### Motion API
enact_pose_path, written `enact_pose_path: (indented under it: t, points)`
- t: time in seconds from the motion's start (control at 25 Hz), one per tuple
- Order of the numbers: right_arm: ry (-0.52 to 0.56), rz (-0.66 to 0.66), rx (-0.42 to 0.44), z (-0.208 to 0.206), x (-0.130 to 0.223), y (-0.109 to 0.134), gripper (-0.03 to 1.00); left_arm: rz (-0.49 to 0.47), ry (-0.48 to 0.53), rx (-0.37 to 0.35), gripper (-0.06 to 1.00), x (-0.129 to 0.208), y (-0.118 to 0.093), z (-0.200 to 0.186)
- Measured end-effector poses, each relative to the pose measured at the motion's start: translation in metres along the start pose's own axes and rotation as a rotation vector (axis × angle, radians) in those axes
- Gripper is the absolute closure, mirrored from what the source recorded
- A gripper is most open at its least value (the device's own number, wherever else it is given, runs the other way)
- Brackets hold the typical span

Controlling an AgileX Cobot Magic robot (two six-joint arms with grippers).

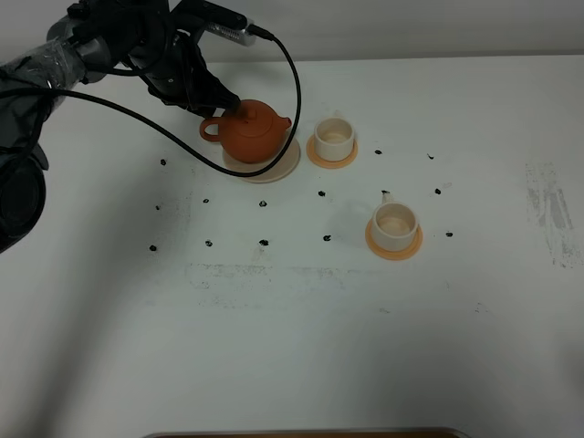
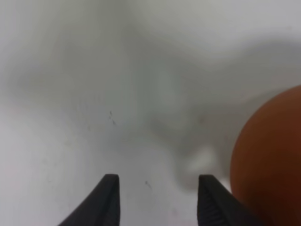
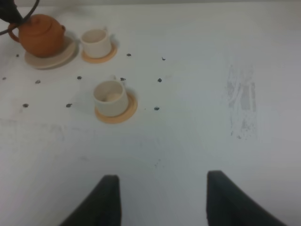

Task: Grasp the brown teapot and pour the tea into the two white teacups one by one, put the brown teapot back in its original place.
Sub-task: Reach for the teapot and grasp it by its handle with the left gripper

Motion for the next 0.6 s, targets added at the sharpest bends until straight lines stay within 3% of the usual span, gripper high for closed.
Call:
enact_pose_path:
  t: [0.4, 0.6]
  points:
    - [0.0, 0.0, 0.0, 0.0, 0.0, 0.0, 0.53, 0.012, -0.015, -0.012, 0.53, -0.01, 0.009, -0.014]
    - [0.0, 0.0, 0.0, 0.0, 0.0, 0.0, 0.53, 0.16, 0.05, 0.019, 0.53, -0.009, 0.01, -0.032]
Point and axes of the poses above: a point on each arm's last joint axis where the gripper is mounted, z pointing out along that axis toward the gripper, y along the wrist's bending axis when the last joint is at zero, x = y × z, the point moved 6 cm from there along z, pointing out along that axis toward the gripper, and after that the axes turned 14 degrees about z, right-handed, at the moved point
